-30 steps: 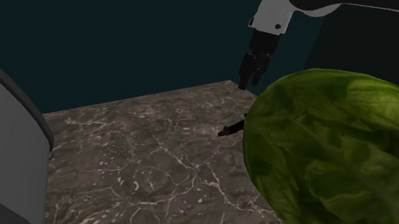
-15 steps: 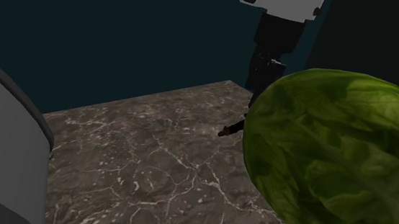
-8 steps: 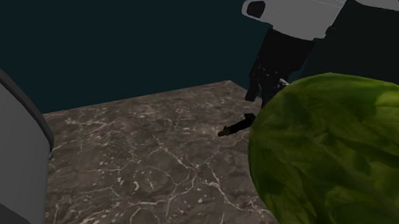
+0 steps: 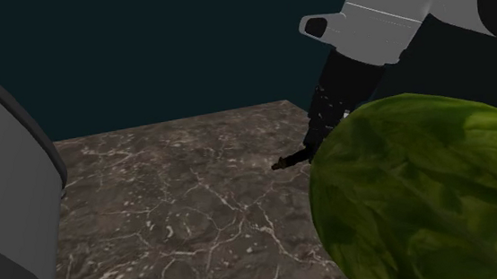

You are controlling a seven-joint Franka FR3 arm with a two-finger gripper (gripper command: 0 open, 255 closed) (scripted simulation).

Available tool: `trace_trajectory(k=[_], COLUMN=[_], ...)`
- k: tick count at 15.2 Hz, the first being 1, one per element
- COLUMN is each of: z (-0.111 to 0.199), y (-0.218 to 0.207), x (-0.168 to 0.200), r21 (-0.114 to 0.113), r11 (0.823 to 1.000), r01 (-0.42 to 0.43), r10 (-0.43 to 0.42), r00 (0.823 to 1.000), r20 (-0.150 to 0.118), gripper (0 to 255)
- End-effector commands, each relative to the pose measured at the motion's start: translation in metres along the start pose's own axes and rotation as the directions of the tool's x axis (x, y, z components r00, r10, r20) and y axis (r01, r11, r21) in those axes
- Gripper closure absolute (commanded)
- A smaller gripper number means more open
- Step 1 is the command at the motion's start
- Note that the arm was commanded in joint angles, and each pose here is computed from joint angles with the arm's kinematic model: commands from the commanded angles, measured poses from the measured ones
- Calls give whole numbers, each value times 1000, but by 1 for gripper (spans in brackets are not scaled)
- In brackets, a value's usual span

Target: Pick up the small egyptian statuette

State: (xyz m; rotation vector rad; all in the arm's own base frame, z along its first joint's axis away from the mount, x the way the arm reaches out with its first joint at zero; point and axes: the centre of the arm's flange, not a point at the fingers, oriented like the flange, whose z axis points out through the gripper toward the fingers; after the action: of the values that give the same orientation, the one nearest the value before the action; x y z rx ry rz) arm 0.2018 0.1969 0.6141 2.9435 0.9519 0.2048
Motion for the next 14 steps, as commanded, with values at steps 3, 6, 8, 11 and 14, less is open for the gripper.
trace_trajectory(k=[3,6,8,11,14], z=[0,1,-10,-26,-41], y=[0,0,1,2,3], x=[0,0,1,3,5], r21=[0,0,0,0,0], r11=[1000,1000,1000,1000,1000], r01=[0,0,0,0,0], r10=[0,0,0,0,0], r00=[1000,1000,1000,1000,1000], r20=[0,0,0,0,0], gripper=[255,255,255,255,255])
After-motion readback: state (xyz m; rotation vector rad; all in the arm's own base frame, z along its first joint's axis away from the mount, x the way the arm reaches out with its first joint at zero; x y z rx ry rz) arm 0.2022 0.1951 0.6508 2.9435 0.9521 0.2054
